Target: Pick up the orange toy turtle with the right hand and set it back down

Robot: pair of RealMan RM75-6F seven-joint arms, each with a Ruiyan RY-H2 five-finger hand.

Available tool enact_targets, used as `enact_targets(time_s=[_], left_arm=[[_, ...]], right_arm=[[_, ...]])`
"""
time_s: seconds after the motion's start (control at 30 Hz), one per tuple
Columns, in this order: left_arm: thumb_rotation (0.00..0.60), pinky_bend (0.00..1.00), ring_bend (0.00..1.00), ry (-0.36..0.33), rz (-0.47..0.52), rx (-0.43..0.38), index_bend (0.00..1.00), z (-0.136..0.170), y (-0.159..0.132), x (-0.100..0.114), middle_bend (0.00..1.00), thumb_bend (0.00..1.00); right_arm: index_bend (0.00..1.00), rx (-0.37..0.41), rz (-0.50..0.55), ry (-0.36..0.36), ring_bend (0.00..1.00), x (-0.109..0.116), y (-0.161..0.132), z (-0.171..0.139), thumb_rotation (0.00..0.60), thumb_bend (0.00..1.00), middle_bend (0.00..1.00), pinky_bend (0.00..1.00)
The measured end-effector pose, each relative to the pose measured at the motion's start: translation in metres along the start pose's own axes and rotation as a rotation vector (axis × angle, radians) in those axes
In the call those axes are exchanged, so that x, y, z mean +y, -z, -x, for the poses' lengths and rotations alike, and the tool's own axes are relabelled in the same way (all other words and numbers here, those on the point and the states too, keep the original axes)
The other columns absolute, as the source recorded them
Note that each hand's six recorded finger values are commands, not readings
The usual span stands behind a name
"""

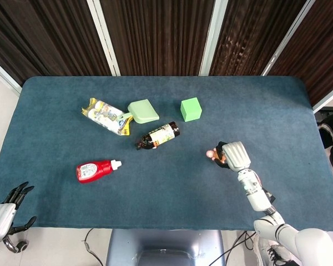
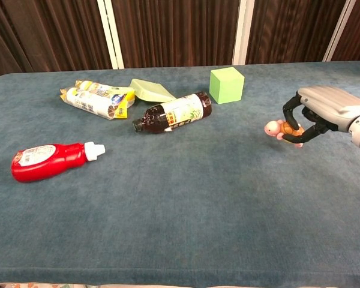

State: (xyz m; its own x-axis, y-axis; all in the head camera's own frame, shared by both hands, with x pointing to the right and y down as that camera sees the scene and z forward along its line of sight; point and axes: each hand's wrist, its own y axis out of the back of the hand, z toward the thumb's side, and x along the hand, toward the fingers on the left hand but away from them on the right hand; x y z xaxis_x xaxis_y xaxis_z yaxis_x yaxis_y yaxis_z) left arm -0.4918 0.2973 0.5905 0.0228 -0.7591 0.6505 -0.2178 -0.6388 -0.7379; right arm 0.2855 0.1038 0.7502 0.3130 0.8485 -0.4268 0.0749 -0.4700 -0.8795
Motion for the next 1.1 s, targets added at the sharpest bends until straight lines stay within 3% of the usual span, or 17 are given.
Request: enact_targets(time_s=[0.1, 0.27, 0.37, 0.47, 0.67, 0.9, 1.1], left_arm=[[0.600, 0.38, 0.05, 0.000, 0.000, 0.001, 0.12, 0.000, 0.000, 0.000, 0.00, 0.30], [0.600, 0.38, 0.05, 0.001, 0.000, 0.001, 0.12, 0.001, 0.001, 0.000, 0.00, 0.30], [0.600, 0.38, 0.05, 0.000, 0.001, 0.003, 0.13, 0.001, 0.001, 0.000, 0.00, 0.30], [0.600, 0.38, 0.05, 0.001, 0.002, 0.003, 0.13, 0.001, 0.002, 0.000, 0.00, 0.30], [0.600, 0.38, 0.05, 0.004, 0.002, 0.002, 0.13, 0.001, 0.001, 0.000, 0.00, 0.30], [0.600, 0.38, 0.05, 0.001, 0.004, 0.003, 0.13, 0.001, 0.002, 0.001, 0.00, 0.30], [0.600, 0.38, 0.05, -0.001, 0.003, -0.002, 0.13, 0.002, 0.001, 0.002, 0.00, 0.30]], right_arm=[[0.72, -0.005, -0.007, -0.019, 1.00, -0.003, 0.002, -0.001, 0.600, 0.86, 0.65, 0.99], [0.54, -0.010, 0.001, -0.051, 1.00, -0.008, 0.004, -0.003, 0.600, 0.66, 0.55, 0.96], [0.36, -0.011, 0.007, -0.074, 0.98, -0.010, 0.005, -0.004, 0.600, 0.49, 0.48, 0.94], [0.21, -0.014, 0.018, -0.086, 0.97, -0.009, 0.006, -0.006, 0.600, 0.41, 0.45, 0.93], [0.03, -0.020, 0.023, -0.090, 0.96, -0.003, 0.010, -0.009, 0.600, 0.27, 0.41, 0.91], [0.02, -0.014, 0.028, -0.078, 0.93, 0.010, 0.010, -0.019, 0.600, 0.16, 0.39, 0.87], [0.11, 0.000, 0.015, -0.074, 0.75, 0.029, -0.001, -0.044, 0.600, 0.14, 0.39, 0.79]])
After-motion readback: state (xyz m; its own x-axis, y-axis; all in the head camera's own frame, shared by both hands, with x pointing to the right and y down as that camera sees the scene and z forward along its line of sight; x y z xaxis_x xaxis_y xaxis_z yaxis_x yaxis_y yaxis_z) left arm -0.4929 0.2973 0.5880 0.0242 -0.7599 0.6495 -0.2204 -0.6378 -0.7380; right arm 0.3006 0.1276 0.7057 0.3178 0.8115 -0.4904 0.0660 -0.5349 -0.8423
